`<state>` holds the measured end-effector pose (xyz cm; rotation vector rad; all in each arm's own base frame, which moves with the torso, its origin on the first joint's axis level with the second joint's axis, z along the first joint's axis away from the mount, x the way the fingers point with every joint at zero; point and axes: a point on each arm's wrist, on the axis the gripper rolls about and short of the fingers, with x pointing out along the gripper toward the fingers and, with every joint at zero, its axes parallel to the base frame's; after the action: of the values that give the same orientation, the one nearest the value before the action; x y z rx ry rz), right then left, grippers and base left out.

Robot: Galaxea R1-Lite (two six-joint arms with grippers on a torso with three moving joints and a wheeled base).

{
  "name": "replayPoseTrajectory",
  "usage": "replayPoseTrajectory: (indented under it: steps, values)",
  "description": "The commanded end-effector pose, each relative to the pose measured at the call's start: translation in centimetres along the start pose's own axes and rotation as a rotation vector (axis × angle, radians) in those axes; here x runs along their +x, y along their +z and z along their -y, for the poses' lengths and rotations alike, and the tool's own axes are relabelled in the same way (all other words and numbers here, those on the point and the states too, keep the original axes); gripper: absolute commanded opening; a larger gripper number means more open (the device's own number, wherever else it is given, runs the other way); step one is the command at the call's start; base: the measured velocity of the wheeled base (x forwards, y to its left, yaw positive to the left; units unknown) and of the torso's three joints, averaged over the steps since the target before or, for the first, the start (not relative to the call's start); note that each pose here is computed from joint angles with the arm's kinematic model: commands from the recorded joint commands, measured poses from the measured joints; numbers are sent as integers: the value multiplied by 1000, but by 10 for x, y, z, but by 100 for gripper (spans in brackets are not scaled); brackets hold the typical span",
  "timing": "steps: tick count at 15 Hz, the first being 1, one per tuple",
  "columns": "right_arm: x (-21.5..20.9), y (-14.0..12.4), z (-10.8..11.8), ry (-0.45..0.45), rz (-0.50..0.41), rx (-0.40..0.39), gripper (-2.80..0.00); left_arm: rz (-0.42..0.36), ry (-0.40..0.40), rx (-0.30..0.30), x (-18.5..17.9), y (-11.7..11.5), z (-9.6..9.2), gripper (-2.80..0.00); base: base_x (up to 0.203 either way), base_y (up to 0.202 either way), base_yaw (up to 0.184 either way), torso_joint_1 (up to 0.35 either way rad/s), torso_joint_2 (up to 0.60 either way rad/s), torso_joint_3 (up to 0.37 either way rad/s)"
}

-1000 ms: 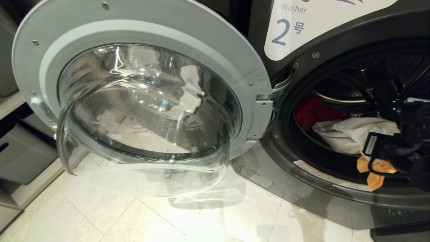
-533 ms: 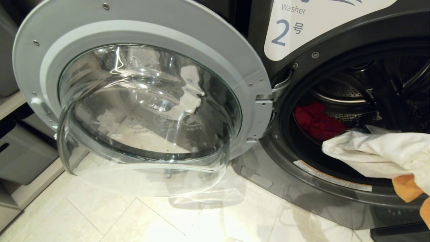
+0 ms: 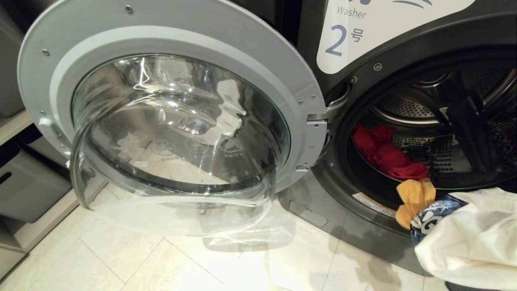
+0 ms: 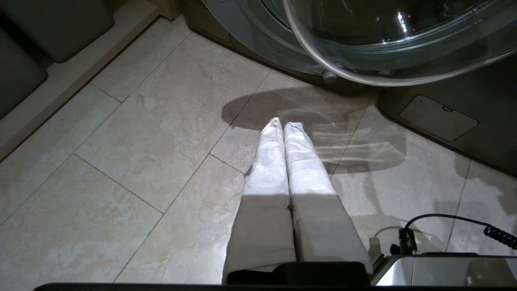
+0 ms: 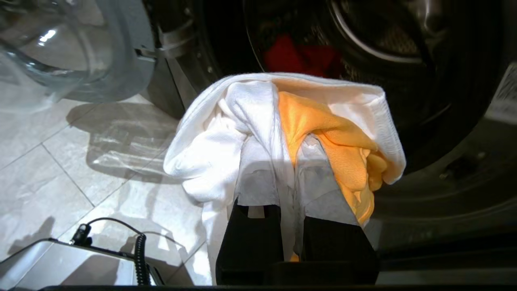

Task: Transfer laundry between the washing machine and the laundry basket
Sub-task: Pick a cloth and place it into the basket

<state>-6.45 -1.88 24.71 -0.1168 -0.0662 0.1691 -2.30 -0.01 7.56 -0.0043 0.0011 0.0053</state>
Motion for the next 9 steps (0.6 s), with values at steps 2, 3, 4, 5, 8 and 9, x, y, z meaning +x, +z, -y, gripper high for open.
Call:
replayPoseTrajectory:
  steps: [2,3,4,5,8,9]
  values:
    - [-21,42,6,30,85,-40,-280,1,1,0,0,0,0,-280,0,0,0,0,0,0]
    - [-27,54,7,22,116,-66,-280,1,0,0,0,0,0,-280,0,0,0,0,0,0]
    - [-34,64,8,12,148,-99,-280,1,1,0,0,0,0,-280,0,0,0,0,0,0]
    - [-39,73,9,2,175,-139,-280,1,0,0,0,0,0,-280,0,0,0,0,0,0]
    - [-52,83,8,-48,212,-177,-280,1,1,0,0,0,0,-280,0,0,0,0,0,0]
    - [-55,83,7,-48,198,-176,-280,1,1,0,0,0,0,-280,0,0,0,0,0,0]
